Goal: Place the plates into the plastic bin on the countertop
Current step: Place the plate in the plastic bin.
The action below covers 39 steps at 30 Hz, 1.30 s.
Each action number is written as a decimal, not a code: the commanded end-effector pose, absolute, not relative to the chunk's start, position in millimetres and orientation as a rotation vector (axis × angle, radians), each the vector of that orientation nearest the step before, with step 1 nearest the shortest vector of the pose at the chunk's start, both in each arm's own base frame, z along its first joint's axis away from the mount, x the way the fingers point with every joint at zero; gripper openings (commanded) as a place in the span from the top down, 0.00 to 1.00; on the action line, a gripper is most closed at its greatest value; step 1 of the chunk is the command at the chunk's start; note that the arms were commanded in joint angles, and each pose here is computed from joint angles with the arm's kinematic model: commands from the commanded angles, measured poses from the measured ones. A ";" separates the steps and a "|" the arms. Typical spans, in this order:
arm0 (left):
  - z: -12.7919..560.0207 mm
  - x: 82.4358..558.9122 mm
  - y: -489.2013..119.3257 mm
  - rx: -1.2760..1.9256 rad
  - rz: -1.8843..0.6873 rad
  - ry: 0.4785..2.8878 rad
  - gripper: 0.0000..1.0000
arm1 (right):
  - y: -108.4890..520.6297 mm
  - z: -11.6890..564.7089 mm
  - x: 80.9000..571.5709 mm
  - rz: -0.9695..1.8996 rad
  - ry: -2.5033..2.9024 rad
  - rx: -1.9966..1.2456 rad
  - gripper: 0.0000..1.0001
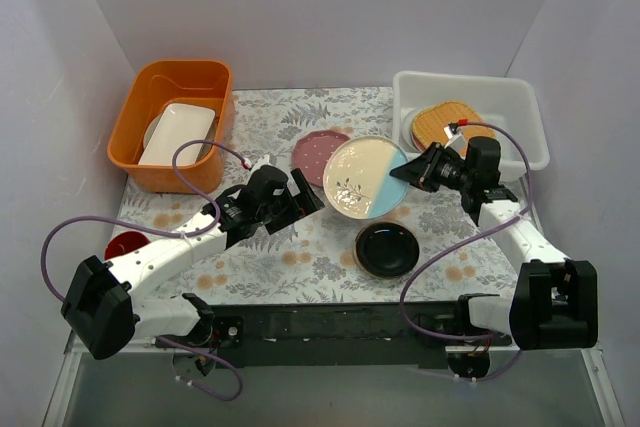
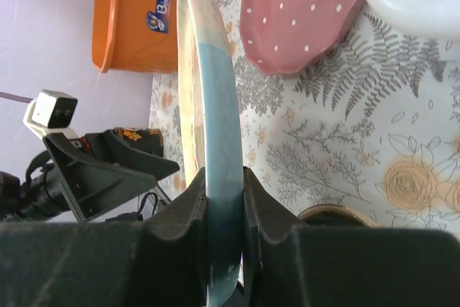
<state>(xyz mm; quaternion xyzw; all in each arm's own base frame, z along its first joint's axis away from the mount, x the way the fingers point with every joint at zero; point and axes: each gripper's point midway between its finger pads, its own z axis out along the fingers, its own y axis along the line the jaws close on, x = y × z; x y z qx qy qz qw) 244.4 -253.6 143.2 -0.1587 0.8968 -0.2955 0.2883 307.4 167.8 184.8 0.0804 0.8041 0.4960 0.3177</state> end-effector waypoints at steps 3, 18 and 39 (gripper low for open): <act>153.4 246.7 -253.0 -0.423 -0.792 2.367 0.02 | 166.6 263.4 343.6 1.340 1.898 0.069 0.99; 160.1 242.8 -252.7 -0.414 -0.808 2.367 0.02 | 116.4 295.4 398.5 1.271 1.844 0.151 0.99; 172.5 240.7 -242.3 -0.420 -0.811 2.314 0.02 | 17.8 292.9 457.3 1.194 1.783 0.410 0.99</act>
